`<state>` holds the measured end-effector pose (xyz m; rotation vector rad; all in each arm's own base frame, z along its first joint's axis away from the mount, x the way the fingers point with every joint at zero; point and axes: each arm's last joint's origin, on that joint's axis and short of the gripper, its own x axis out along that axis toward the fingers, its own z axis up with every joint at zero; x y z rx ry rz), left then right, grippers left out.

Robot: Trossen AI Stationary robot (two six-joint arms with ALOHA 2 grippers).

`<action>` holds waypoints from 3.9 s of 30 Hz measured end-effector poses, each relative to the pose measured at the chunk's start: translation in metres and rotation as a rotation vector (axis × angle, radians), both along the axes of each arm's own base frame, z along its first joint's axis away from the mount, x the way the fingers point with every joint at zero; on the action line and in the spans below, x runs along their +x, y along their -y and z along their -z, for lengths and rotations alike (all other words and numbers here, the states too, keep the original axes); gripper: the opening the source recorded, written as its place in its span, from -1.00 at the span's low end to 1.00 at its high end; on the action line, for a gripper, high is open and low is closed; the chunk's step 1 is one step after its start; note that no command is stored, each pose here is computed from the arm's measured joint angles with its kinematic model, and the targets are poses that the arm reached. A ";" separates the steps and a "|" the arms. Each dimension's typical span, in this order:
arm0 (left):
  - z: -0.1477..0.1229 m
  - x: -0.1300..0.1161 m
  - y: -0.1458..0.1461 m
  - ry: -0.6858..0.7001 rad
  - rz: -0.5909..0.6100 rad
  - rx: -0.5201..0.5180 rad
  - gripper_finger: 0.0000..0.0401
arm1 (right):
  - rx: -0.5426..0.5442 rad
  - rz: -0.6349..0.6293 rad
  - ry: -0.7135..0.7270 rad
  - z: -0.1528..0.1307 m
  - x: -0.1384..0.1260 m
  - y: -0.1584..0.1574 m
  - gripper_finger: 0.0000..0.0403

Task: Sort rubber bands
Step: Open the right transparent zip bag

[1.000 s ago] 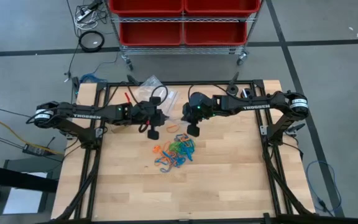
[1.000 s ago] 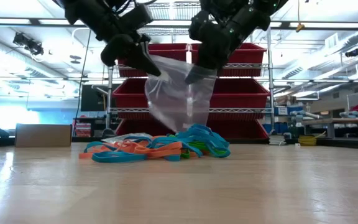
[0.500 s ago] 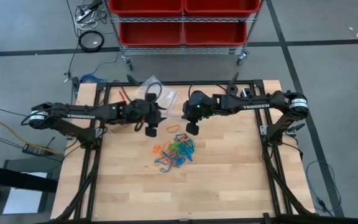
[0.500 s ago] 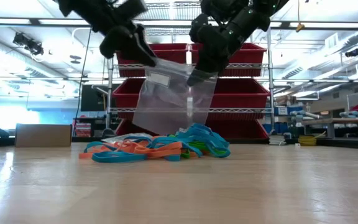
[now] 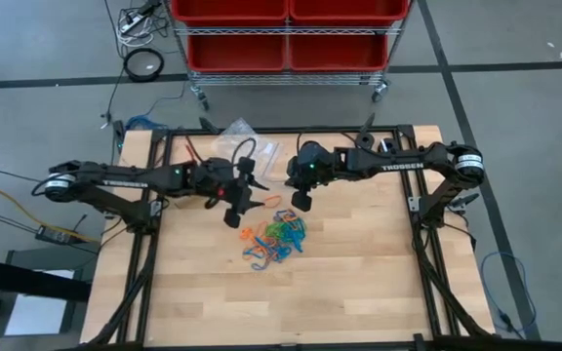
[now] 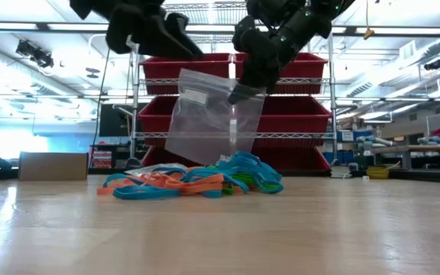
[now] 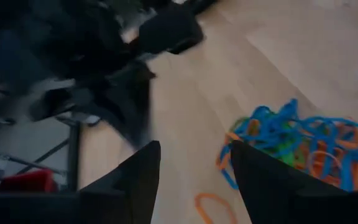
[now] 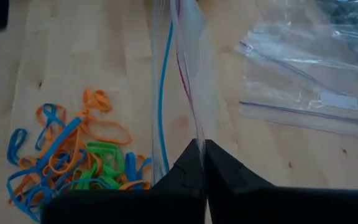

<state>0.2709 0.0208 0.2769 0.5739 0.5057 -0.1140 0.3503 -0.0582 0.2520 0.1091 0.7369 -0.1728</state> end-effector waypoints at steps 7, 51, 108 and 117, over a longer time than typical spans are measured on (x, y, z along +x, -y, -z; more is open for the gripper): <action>-0.012 0.023 -0.003 0.012 -0.014 0.019 0.01 | 0.000 -0.014 0.008 -0.001 0.001 -0.005 -1.00; -0.012 0.067 -0.003 -0.135 -0.064 0.178 -0.48 | -0.009 0.009 -0.007 0.000 0.001 -0.009 -1.00; -0.005 0.066 -0.004 -0.254 -0.063 0.182 -0.28 | 0.033 0.058 0.021 -0.001 0.001 -0.003 -1.00; -0.006 0.067 0.006 -0.247 -0.092 0.236 -0.15 | 0.033 0.059 0.020 -0.001 0.001 -0.003 -1.00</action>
